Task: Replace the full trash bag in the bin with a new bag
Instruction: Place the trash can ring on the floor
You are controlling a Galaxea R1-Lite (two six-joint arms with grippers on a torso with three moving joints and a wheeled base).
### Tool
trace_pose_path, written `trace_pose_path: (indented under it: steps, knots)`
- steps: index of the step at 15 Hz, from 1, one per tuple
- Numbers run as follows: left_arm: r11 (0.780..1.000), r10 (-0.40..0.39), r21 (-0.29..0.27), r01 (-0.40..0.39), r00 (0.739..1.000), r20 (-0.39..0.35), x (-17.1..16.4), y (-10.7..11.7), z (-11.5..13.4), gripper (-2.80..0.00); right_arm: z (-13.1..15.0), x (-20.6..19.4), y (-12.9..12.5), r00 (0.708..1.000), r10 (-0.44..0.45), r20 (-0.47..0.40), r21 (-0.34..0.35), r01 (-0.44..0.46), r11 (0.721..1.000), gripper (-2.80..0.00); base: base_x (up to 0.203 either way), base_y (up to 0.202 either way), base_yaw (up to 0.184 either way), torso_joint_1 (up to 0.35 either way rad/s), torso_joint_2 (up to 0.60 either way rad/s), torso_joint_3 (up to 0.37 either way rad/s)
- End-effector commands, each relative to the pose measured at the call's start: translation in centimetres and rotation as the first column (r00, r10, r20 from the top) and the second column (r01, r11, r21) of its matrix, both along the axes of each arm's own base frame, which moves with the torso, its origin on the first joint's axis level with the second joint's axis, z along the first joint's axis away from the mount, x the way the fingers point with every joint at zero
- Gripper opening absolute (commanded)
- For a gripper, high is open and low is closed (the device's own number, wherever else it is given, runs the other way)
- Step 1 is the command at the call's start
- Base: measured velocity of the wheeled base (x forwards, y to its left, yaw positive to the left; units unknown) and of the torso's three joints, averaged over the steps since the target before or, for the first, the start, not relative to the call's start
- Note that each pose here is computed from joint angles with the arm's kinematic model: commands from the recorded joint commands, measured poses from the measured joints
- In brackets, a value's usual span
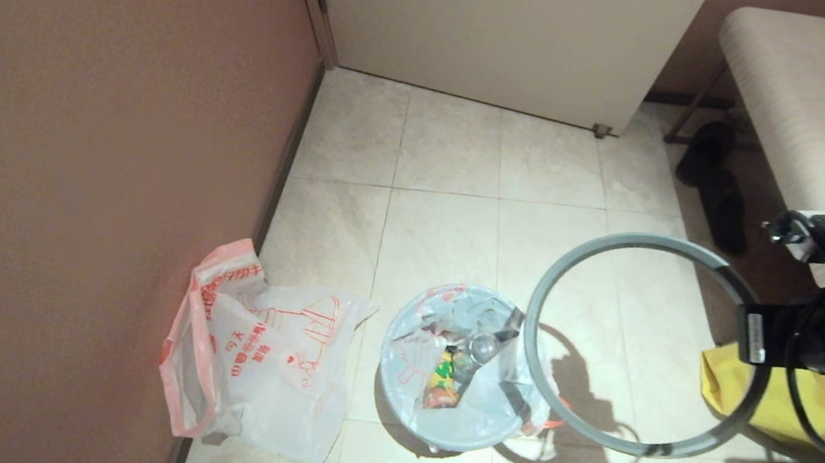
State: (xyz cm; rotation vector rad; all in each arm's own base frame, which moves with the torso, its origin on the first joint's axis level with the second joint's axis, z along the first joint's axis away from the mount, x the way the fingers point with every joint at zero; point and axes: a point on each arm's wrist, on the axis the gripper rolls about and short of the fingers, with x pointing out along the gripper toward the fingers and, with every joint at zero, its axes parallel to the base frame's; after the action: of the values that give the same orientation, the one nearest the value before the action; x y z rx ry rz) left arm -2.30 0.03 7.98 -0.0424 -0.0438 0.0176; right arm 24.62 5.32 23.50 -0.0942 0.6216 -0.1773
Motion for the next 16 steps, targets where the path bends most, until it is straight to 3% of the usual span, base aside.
trace_pose_path:
  steps: [1,4,8,12,16]
  knots:
    - [1.000,0.001,-0.001,-0.001,1.000,0.000,0.0,0.0,0.0,-2.80,0.4,-0.1,-3.2,0.996,-0.084,0.005,0.018,0.084,0.996,-2.80,0.000,0.000,0.000,0.000,0.00,0.000]
    - [1.000,0.001,0.000,-0.001,1.000,0.000,0.0,0.0,0.0,-2.80,-3.1,3.3,-7.6,0.982,-0.153,-0.108,0.034,0.157,0.987,-2.80,0.000,0.000,0.000,0.000,0.00,0.000]
    - [1.000,0.000,-0.001,0.000,1.000,0.000,0.0,0.0,0.0,-2.80,-11.9,10.0,-11.7,0.966,-0.173,-0.193,0.072,0.190,0.979,-2.80,0.000,0.000,0.000,0.000,0.00,0.000]
    - [1.000,0.001,-0.001,-0.001,1.000,0.000,0.0,0.0,0.0,-2.80,-21.7,15.3,-15.4,0.964,-0.193,-0.182,0.098,0.213,0.972,-2.80,0.000,0.000,0.000,0.000,0.00,0.000]
    - [1.000,0.001,-0.001,-0.001,1.000,0.000,0.0,0.0,0.0,-2.80,-27.3,20.2,-19.4,0.973,-0.208,-0.100,0.139,0.220,0.965,-2.80,0.000,0.000,0.000,0.000,0.00,0.000]
